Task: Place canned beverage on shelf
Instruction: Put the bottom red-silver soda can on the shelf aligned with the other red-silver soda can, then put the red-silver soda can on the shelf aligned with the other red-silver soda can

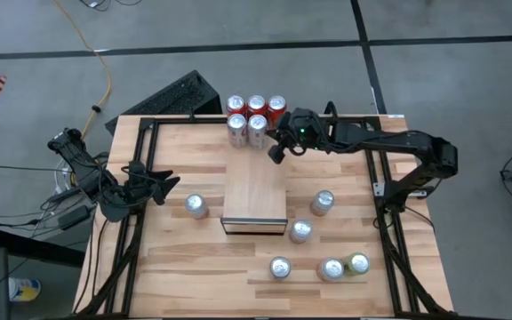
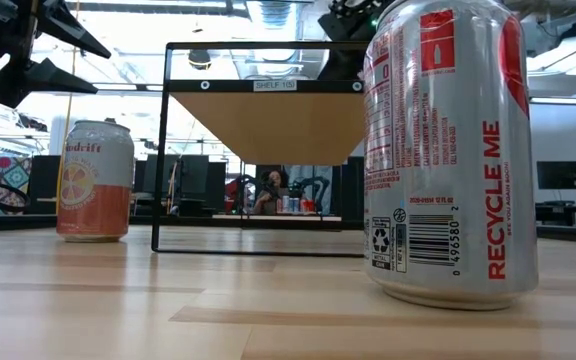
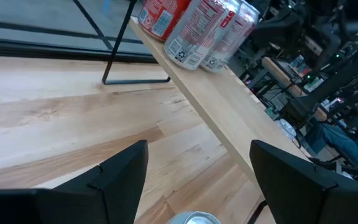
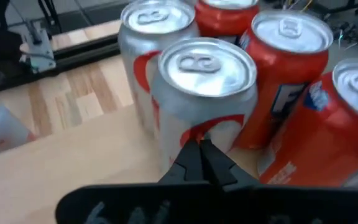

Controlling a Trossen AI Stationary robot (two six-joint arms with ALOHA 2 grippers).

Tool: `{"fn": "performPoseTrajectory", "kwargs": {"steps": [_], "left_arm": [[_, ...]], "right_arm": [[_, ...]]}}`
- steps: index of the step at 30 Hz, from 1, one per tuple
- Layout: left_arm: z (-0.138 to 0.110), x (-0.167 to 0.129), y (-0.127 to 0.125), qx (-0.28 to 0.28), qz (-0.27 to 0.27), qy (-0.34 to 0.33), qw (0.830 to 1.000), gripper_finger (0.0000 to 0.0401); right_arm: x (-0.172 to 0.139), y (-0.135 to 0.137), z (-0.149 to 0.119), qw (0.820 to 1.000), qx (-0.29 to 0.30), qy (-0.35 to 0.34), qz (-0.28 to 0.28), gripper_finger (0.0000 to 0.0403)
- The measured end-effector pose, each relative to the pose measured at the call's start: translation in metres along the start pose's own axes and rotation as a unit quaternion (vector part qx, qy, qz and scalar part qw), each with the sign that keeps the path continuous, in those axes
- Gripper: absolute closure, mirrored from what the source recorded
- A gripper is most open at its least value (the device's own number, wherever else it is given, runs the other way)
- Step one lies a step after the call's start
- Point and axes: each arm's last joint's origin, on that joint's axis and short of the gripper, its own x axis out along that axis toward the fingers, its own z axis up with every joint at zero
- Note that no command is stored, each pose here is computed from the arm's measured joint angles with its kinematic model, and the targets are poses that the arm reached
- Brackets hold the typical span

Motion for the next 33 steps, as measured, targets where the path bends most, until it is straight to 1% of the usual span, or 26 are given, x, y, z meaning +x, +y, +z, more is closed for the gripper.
{"fn": "performPoseTrajectory", "kwargs": {"steps": [7,11,15,18,21,23,25,27,29,33], "left_arm": [[0.0,0.0,0.0,0.0,0.0,0.0,1.0,0.0131],[0.0,0.0,0.0,0.002,0.0,0.0,1.0,0.0131],[0.0,0.0,0.0,0.002,0.0,0.001,1.0,0.0131],[0.0,0.0,0.0,0.002,0.0,0.001,1.0,0.0131],[0.0,0.0,0.0,0.002,0.0,0.001,1.0,0.0131],[0.0,0.0,0.0,0.002,0.0,0.001,1.0,0.0131],[0.0,0.0,0.0,0.002,-0.001,0.002,1.0,0.0131],[0.0,0.0,0.0,0.007,-0.001,0.005,1.0,0.0131],[0.0,0.0,0.0,0.013,-0.001,0.005,1.0,0.0131],[0.0,0.0,0.0,0.015,-0.001,0.005,1.0,0.0131]], "right_arm": [[0.0,0.005,-0.002,1.0,-0.002,0.005,0.014,0.0403],[-0.009,0.006,0.001,1.0,0.001,0.001,0.019,0.0403],[-0.04,0.006,0.003,0.999,0.007,0.016,0.034,0.0403],[-0.076,0.006,0.001,0.996,-0.001,0.045,0.08,0.0403],[-0.104,0.006,-0.007,0.988,0.014,0.095,0.12,0.0403],[-0.118,0.007,-0.014,0.983,0.027,0.13,0.128,0.0398],[-0.13,0.012,-0.022,0.976,0.025,0.162,0.141,0.0385],[-0.141,0.021,-0.029,0.969,0.019,0.188,0.162,0.0359],[-0.149,0.033,-0.033,0.96,0.019,0.203,0.193,0.0325],[-0.161,0.062,-0.037,0.946,0.017,0.201,0.252,0.0241]]}}
